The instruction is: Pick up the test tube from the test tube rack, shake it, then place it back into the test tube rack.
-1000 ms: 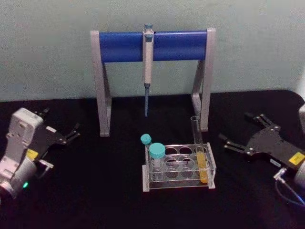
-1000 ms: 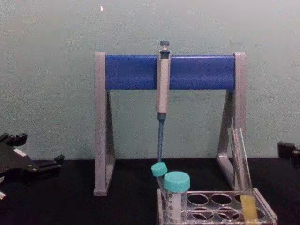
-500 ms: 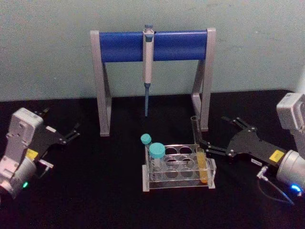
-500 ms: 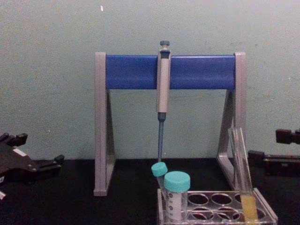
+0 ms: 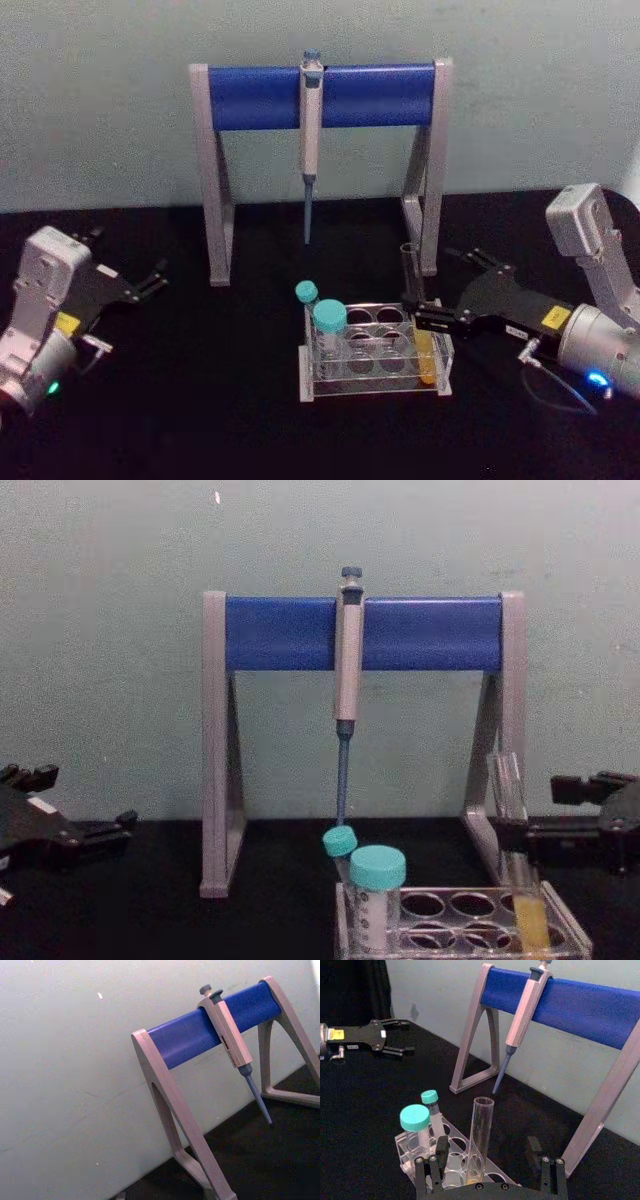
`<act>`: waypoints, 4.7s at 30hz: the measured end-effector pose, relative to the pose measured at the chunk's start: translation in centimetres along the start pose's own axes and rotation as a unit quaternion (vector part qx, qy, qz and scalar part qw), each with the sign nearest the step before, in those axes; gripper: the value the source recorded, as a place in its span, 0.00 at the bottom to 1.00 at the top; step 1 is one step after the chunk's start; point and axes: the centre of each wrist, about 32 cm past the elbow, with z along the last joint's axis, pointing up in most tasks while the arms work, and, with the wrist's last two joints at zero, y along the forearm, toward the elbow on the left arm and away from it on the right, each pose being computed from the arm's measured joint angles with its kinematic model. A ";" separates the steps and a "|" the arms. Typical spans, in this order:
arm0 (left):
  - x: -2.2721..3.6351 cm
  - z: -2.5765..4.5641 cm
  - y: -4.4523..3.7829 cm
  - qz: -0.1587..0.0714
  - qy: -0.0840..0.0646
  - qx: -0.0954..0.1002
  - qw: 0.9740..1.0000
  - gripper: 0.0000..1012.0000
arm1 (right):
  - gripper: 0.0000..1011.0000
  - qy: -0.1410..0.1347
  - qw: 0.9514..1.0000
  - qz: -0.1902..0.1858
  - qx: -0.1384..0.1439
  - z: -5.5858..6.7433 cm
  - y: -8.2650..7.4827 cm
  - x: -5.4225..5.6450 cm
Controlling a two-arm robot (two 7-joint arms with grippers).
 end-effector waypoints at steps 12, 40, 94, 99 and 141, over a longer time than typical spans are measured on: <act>0.00 0.00 0.00 0.000 0.000 0.000 1.000 0.99 | 0.99 0.000 1.000 0.006 -0.004 -0.2 0.9 0.6; 0.00 0.00 0.00 0.000 0.000 0.000 1.000 0.99 | 0.97 0.001 1.000 0.010 0.000 -0.3 1.0 0.7; 0.00 0.00 0.00 0.000 0.000 0.000 1.000 0.99 | 0.24 0.002 1.000 0.010 0.000 -0.3 1.0 0.7; 0.00 0.00 0.00 0.000 0.000 0.000 1.000 0.99 | 0.24 -0.002 1.000 0.012 0.007 -0.3 0.9 0.7; 0.00 0.00 0.00 0.000 0.000 0.000 1.000 0.99 | 0.23 -0.013 0.990 -0.017 0.137 1.1 -0.2 0.5</act>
